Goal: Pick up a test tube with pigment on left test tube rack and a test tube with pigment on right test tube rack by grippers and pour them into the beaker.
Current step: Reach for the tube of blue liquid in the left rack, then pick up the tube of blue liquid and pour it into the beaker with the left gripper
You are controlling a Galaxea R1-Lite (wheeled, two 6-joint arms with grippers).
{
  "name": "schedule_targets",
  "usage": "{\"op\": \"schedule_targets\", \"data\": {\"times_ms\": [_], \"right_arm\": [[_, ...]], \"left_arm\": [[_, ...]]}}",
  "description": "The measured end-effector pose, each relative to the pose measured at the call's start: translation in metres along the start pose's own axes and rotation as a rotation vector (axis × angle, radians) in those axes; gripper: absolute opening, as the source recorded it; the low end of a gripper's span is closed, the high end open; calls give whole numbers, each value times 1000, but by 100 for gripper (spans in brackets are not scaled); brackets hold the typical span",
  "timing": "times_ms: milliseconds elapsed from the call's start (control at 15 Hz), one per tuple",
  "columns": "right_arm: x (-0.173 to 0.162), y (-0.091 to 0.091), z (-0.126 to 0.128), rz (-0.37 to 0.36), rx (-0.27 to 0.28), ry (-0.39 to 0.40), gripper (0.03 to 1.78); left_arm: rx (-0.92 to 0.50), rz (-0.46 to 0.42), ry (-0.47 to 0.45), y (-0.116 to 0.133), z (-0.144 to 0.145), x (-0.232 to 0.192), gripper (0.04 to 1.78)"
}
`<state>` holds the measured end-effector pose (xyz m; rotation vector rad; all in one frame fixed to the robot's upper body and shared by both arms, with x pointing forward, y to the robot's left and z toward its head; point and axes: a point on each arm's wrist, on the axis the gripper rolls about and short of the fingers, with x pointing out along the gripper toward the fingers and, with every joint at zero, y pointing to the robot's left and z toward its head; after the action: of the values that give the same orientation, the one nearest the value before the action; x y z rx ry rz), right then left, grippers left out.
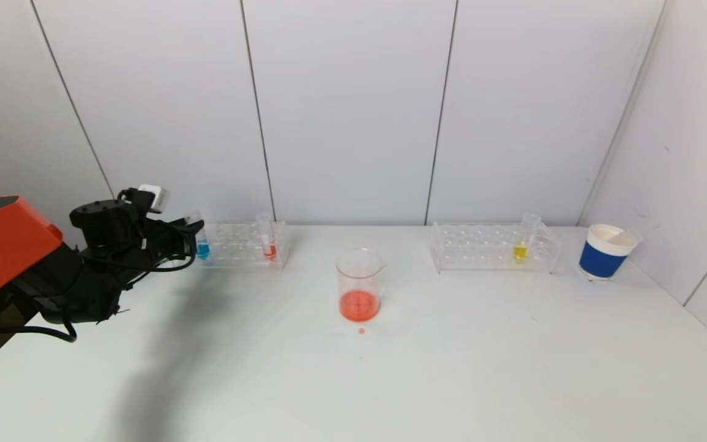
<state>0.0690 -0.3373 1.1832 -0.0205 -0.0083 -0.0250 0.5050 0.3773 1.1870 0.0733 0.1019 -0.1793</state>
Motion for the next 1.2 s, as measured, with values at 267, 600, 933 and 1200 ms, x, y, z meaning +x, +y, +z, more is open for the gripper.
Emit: {"op": "schedule_targets", "data": {"times_ms": [267, 600, 933, 1200], "right_arm": [[0, 0, 0, 0, 0, 0, 177], [0, 0, 0, 0, 0, 0, 177], [0, 0, 0, 0, 0, 0, 177], [0, 0, 0, 0, 0, 0, 177]], "left_arm": [[0, 1, 1, 0, 0, 0, 43], [0, 2, 3, 1, -1, 1, 43], [1, 2, 1, 0, -1, 0, 43], [2, 4, -6, 1, 2, 0, 43]]}}
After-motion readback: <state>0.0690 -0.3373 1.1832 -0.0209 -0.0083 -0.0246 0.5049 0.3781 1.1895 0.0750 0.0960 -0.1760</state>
